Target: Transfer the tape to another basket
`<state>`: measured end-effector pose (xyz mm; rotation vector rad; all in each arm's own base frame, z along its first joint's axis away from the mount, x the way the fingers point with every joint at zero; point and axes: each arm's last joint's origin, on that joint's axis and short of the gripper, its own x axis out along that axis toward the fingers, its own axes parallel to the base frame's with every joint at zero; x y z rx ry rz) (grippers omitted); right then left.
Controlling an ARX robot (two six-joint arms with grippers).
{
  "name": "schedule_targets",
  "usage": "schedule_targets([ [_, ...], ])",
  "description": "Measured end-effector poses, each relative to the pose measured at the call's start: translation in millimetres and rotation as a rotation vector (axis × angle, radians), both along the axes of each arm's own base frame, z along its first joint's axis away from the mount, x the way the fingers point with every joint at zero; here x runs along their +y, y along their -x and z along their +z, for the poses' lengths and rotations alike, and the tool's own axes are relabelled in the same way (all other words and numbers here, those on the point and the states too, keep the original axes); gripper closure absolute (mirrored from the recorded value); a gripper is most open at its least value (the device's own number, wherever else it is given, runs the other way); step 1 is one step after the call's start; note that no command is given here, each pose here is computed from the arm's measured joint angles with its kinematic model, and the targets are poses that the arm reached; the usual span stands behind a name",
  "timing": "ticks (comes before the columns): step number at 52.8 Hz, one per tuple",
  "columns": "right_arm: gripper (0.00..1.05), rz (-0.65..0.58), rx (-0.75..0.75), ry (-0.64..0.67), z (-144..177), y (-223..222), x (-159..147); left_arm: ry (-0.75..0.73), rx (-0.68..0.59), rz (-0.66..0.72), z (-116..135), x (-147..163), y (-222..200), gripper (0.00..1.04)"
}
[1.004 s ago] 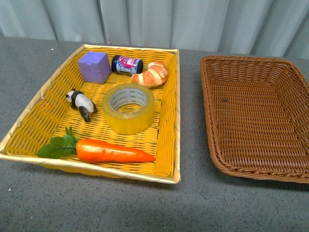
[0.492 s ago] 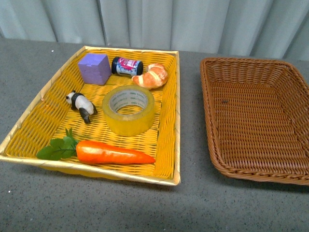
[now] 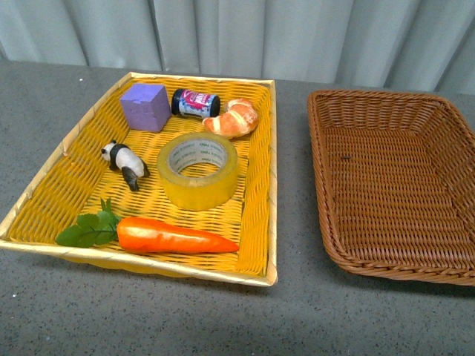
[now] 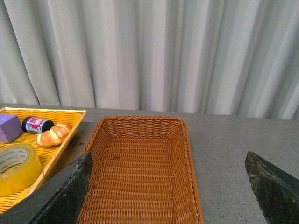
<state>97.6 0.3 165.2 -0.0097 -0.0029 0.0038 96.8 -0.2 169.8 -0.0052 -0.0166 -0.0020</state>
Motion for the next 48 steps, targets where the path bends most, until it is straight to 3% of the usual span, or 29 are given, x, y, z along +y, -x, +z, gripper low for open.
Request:
schedule_targets([
  [9, 0.09, 0.0, 0.0, 0.0, 0, 0, 0, 0.006, 0.008, 0.014, 0, 0, 0, 0.06],
  [14, 0.09, 0.0, 0.0, 0.0, 0, 0, 0, 0.038, 0.151, 0.162, -7, 1, -2, 0.06],
  [22, 0.09, 0.0, -0.001, 0.0, 0, 0, 0, 0.085, 0.202, 0.161, -7, 0, -12, 0.06],
  [35, 0.09, 0.0, -0.001, 0.0, 0, 0, 0, 0.156, 0.245, 0.009, 7, -13, -58, 0.06],
  [41, 0.09, 0.0, -0.001, 0.0, 0, 0, 0, 0.156, 0.342, -0.173, 8, -30, -103, 0.06],
  [48, 0.09, 0.0, -0.001, 0.0, 0, 0, 0, 0.081, 0.422, -0.271, 0, -44, -141, 0.06],
])
